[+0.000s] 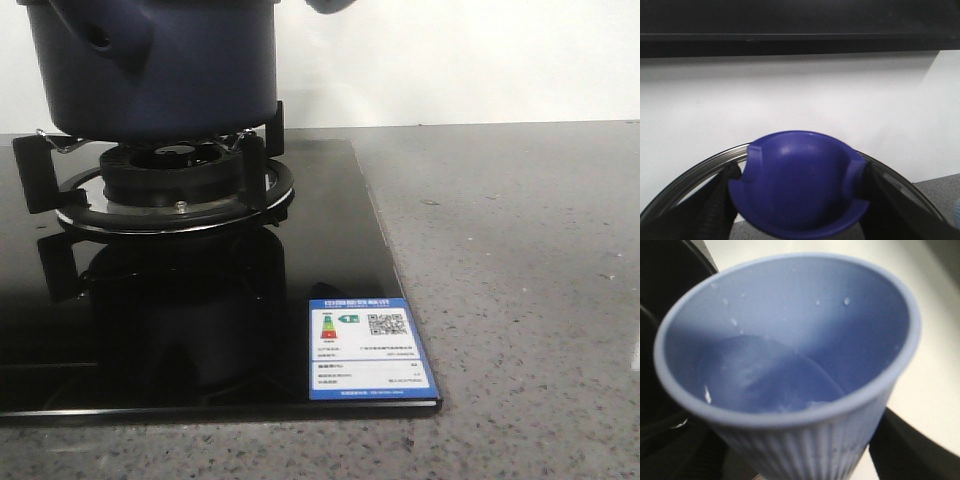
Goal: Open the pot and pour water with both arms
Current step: 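Tilt the cup over the open pot with the right gripper to pour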
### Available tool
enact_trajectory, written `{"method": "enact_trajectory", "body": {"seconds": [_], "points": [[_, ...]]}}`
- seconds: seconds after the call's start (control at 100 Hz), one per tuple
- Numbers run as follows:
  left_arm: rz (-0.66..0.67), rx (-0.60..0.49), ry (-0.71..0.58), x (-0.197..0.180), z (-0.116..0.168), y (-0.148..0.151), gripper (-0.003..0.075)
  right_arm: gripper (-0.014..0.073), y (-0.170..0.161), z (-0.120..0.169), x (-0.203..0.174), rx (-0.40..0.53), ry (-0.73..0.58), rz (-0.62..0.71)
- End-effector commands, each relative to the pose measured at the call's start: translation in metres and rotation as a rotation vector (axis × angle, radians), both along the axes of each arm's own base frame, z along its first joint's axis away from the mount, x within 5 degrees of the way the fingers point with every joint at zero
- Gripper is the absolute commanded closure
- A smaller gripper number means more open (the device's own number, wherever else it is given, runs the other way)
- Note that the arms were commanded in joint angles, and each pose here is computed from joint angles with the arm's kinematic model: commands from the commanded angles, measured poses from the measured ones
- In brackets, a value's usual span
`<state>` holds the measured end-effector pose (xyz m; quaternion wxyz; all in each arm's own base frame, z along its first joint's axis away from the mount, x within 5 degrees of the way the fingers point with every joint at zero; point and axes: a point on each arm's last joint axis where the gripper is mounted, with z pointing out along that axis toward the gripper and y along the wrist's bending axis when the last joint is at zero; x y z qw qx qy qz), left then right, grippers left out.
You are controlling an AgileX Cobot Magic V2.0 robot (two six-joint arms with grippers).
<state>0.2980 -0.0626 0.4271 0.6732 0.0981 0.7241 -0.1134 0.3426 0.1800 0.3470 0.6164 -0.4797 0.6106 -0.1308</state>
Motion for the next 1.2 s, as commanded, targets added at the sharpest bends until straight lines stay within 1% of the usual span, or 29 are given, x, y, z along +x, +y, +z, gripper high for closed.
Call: {"method": "enact_trajectory", "body": {"seconds": [0.0,0.04,0.13,0.26,0.41,0.69,0.87,0.99,1.19], "points": [[0.057,-0.048,-0.112,-0.013,0.030,0.007,0.0304,0.0286,-0.004,0.039,-0.005,-0.015,-0.219,-0.083],[0.057,-0.048,-0.112,-0.013,0.030,0.007,0.0304,0.0286,-0.003,0.041,-0.006,-0.029,-0.251,-0.099],[0.057,-0.048,-0.112,-0.013,0.030,0.007,0.0304,0.0287,0.002,0.040,-0.006,-0.094,-0.315,-0.123],[0.057,-0.048,-0.112,-0.013,0.030,0.007,0.0304,0.0287,0.010,0.036,-0.005,-0.190,-0.373,-0.134],[0.057,-0.048,-0.112,-0.013,0.030,0.007,0.0304,0.0287,0.014,0.034,-0.003,-0.251,-0.439,-0.185],[0.057,-0.048,-0.112,-0.013,0.030,0.007,0.0304,0.0287,0.019,0.038,-0.005,-0.391,-0.548,-0.149],[0.057,-0.048,-0.112,-0.013,0.030,0.007,0.0304,0.0287,0.020,0.042,-0.007,-0.415,-0.611,-0.164],[0.057,-0.048,-0.112,-0.013,0.030,0.007,0.0304,0.0287,0.022,0.045,-0.008,-0.452,-0.663,-0.157],[0.057,-0.048,-0.112,-0.013,0.030,0.007,0.0304,0.0287,0.024,0.046,-0.009,-0.486,-0.697,-0.140]]}}
